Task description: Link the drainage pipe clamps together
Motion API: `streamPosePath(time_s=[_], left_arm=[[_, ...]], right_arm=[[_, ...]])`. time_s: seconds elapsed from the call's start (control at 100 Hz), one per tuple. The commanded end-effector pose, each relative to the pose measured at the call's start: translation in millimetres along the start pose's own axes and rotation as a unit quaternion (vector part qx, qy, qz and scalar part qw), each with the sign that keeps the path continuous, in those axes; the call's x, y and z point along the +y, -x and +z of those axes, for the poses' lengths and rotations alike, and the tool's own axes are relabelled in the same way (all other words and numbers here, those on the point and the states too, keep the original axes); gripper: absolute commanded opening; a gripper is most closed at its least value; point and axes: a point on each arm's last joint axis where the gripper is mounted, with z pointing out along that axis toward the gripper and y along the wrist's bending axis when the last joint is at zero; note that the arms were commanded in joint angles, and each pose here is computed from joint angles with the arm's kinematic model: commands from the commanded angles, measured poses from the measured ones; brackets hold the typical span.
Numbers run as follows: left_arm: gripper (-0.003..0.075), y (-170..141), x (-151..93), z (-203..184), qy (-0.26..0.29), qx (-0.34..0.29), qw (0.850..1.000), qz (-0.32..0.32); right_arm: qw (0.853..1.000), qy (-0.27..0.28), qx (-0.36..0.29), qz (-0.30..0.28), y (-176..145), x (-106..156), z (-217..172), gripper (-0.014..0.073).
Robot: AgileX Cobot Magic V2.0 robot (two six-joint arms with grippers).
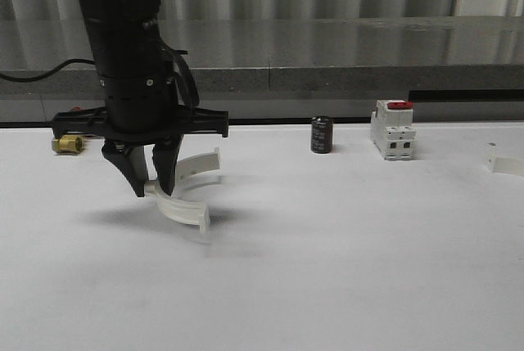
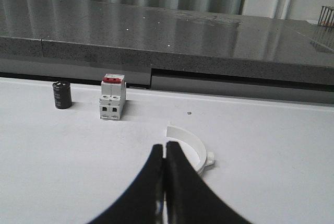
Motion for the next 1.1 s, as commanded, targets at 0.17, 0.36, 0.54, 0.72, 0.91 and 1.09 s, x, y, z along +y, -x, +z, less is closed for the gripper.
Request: streamPosePath(time_s=[0.17, 0.36, 0.54, 0.72, 0.91, 1.09], left_arm=[[0.0299, 5, -5, -28, -0.028, -0.035, 0.999, -0.010], [0.0424, 5, -6, -28, -0.033, -0.033, 0.999, -0.014], [0.0419, 9, -2, -46, -0.039, -0.059, 0.997, -0.013], [0.0395, 13, 13, -90, -0.024, -0.125, 0.992, 0.022], [0.0153, 14, 43, -140, -0.035, -0.174, 0.979, 0.101], [-0.0021, 7, 85, -177, -0.045, -0.212, 0.969, 0.120]], right_arm=[[0.998, -0.006, -0.064, -0.005, 16, -1, -3, -0.0064], [0.998, -0.006, -0.064, -0.005, 16, -1, -3, -0.0064], [0.998, -0.006, -0.064, -0.005, 16, -1, -3, -0.0064], [0.998, -0.006, -0.064, -0.005, 16, -1, -3, -0.0064], [0.998, -0.006, -0.064, -0.005, 16, -1, -3, -0.0064], [0.998, -0.006, -0.064, -0.005, 16, -1, -3, -0.0064]])
